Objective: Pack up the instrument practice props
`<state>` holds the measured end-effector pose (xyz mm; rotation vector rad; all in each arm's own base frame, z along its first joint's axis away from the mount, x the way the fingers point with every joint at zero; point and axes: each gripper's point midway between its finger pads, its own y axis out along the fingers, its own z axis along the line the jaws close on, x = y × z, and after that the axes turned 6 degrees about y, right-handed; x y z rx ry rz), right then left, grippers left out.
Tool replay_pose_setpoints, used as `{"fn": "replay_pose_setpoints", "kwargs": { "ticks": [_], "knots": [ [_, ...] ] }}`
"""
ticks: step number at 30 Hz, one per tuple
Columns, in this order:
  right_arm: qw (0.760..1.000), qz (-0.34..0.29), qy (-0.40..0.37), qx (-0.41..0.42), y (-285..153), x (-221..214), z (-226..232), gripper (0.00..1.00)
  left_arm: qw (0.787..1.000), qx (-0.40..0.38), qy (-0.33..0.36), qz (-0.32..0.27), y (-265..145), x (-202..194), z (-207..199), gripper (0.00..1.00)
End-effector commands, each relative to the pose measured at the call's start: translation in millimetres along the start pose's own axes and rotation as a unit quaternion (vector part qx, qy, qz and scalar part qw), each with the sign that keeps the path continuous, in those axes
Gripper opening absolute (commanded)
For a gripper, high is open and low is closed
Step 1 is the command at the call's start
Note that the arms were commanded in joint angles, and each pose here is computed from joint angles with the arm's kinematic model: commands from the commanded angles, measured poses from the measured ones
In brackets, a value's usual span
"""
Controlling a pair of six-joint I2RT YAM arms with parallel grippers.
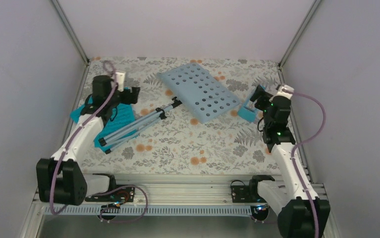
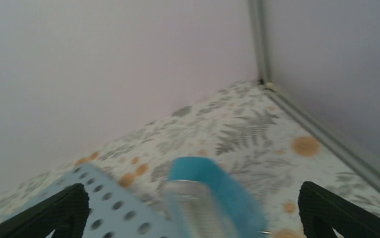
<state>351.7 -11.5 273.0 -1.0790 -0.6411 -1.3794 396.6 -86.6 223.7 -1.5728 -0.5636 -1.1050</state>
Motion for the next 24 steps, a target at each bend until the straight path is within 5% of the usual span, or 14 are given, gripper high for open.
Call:
{"fn": "replay_pose_setpoints", "kwargs": {
  "ticks": [1, 4, 10, 24],
  "knots": [
    [0.998, -0.024, 0.041, -0.033, 0.2, -0.8, -45.7, 1.0, 0.989, 0.041, -0.108, -0.095, -33.5, 7.4, 50.2, 0.93],
    [0.996, -0.073, 0.03, -0.044, -10.0, -7.5, -65.6, 1.0, 0.974, 0.111, -0.139, -0.141, -58.0, -13.6, 84.9, 0.99],
    [0.983, -0.18, -0.02, 0.025, -35.7, -31.8, -69.1, 1.0, 0.947, 0.225, -0.095, -0.206, -81.8, -53.3, 104.6, 1.0],
    [0.987, -0.135, -0.081, 0.036, -17.0, -70.5, -60.2, 1.0, 0.948, 0.251, -0.05, -0.191, -58.9, -94.3, 108.4, 1.0]
  ]
}}
